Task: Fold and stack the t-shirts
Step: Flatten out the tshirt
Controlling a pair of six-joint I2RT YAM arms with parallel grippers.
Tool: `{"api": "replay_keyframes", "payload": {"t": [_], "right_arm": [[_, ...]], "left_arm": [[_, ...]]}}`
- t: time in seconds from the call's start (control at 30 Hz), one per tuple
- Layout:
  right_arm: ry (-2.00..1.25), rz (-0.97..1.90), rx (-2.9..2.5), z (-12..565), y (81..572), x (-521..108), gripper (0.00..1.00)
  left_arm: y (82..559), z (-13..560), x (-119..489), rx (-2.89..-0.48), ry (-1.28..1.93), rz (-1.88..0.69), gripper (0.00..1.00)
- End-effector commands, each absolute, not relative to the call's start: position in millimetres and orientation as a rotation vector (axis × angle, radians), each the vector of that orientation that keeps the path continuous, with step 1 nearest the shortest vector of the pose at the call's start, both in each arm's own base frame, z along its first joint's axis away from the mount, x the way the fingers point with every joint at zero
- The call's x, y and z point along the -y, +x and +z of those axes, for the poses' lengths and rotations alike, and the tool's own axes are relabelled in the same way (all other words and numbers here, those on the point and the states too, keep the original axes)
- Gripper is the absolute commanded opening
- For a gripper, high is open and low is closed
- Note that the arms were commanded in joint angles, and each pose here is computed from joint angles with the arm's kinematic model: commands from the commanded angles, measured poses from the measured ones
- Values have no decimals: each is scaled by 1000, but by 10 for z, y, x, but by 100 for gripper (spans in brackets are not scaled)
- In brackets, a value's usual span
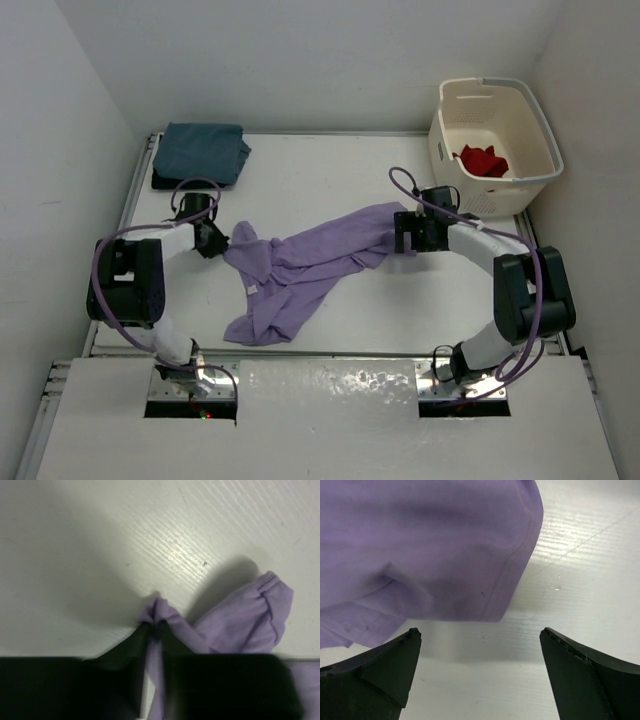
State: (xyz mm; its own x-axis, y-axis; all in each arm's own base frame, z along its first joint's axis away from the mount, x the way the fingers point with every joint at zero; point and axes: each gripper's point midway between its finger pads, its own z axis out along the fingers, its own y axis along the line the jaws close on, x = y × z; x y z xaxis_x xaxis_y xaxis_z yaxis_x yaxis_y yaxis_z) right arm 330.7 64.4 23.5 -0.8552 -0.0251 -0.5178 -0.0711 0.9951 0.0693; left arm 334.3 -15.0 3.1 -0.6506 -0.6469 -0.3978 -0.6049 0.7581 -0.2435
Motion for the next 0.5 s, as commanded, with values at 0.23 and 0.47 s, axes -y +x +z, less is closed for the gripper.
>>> {"api": "replay_keyframes", "payload": {"t": [0.23,0.47], "right_arm": [[-215,212,-2527,82,3454,-819,95],[-175,190,-2552,-70,3635,-815,35]], "left_arm": [[3290,35,137,-2500,-945,-123,0],[3457,768,31,-2378,-913,-97,0]]}}
